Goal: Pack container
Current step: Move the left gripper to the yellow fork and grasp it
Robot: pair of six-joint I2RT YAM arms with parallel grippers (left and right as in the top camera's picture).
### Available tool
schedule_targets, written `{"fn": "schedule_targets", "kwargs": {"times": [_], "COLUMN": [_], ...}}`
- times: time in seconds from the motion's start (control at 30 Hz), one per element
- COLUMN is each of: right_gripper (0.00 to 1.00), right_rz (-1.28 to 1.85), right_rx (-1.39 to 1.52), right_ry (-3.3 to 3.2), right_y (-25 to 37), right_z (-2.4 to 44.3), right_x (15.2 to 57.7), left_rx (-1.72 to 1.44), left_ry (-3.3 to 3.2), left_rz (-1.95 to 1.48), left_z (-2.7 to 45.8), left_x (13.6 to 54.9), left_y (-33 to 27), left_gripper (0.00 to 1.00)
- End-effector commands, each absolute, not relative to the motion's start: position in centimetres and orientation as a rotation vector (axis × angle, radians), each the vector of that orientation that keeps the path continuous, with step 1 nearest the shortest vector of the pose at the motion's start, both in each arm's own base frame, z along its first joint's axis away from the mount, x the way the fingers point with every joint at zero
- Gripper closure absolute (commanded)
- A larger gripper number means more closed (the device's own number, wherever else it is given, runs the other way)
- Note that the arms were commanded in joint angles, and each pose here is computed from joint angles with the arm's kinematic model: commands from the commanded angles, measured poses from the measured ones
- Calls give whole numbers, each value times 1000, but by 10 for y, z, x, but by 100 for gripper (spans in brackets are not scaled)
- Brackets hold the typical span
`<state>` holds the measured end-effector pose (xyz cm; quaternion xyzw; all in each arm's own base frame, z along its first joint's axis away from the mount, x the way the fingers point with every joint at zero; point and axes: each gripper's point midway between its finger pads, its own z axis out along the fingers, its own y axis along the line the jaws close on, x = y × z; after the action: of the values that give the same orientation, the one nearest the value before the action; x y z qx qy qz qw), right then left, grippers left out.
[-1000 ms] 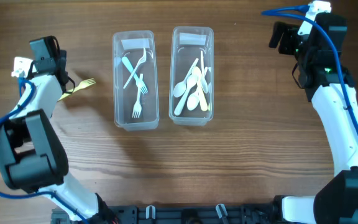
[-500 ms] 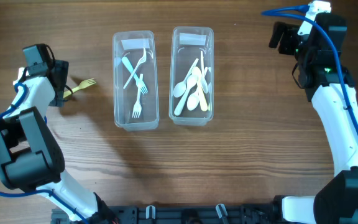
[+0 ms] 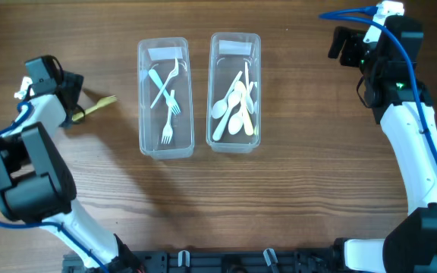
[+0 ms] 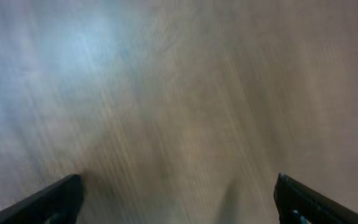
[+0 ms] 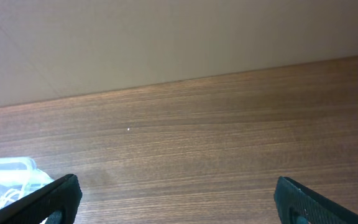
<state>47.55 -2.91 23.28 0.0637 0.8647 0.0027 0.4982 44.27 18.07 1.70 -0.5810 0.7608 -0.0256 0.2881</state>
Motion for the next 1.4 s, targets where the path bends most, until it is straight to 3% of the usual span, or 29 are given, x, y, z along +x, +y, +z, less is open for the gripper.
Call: {"fn": "schedule_targets", "kwargs": {"times": [0.0,0.27,0.67,0.83,1.07,1.3,1.37], "right_gripper": [0,0,0,0,0,0,0], "right_rz": [-15,-16,-15,-15,-15,-15,-16], "right_rx": [159,160,160,160,160,160,160], "right_ry": [2075,2075,2076,2076,2076,2076,2076], "right_y": [-33,-33,-33,-33,-33,-33,-33], "right_z": [240,240,240,240,240,240,240], "right_x": [475,475,475,475,475,475,475], "left_rx": [-1571,-1621,-1789,-1763,-1509,-811,-645], "left_ry": [2165,2361,2543,2514,2383,2286,2281], "left_rz": [-34,-423,-364,-348,-314,-188,-127], "left_z": [-25,-38,-49,-39,38,154,167], "left_x": [426,414,361,366,394,424,428], "left_y": [173,111,89,94,110,112,114], "left_gripper": [0,0,0,0,3,14,18]}}
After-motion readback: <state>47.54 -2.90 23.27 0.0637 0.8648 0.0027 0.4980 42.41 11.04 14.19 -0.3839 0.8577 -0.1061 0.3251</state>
